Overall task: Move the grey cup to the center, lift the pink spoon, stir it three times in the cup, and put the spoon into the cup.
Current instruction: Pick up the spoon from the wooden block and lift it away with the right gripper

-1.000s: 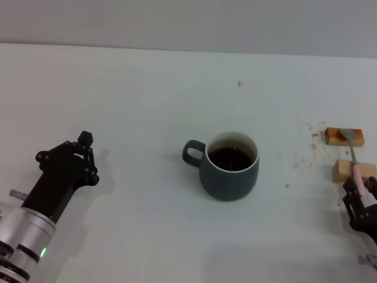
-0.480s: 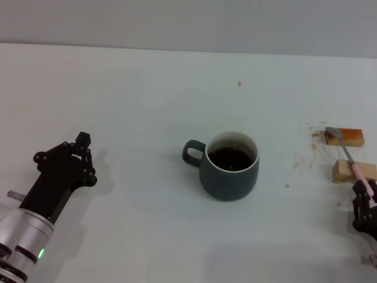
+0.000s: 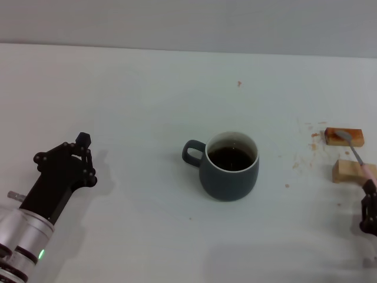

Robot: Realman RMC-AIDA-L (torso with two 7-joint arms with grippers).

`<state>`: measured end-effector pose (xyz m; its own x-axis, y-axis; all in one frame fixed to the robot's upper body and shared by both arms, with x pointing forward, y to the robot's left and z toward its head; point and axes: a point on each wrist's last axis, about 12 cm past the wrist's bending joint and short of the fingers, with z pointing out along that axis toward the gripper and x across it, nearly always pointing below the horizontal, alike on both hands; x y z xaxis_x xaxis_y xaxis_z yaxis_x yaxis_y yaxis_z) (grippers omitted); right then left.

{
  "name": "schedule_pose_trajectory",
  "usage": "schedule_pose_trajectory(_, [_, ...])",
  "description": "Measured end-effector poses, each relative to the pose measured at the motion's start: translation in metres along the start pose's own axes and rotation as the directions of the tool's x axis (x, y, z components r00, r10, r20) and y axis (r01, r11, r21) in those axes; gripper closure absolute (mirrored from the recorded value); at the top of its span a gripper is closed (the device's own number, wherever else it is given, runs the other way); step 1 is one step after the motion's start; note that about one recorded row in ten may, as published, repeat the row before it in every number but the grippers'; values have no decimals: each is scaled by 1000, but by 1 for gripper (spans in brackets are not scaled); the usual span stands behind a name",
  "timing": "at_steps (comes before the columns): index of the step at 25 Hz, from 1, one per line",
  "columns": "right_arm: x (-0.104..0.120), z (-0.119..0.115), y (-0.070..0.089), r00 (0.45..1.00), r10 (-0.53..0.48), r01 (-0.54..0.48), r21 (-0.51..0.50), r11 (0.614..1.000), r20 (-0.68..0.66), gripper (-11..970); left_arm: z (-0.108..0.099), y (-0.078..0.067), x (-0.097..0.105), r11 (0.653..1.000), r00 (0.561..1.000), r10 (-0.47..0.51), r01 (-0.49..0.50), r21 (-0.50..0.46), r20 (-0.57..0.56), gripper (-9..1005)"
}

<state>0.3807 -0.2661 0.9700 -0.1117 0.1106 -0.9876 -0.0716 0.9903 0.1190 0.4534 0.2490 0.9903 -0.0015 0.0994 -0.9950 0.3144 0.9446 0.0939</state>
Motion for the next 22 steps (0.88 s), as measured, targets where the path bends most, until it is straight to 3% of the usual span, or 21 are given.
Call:
schedule_pose_trajectory(6, [-7,-8,2,998,-4,3,4,1000,69,858,0,0,0,1000,1000,1,-1,1,-3,998])
schedule_pose_trajectory(22, [-24,-3,10,969,-159,160,11,987,189,865,2,0,0,1000,1000,2,-2,3,-5,998])
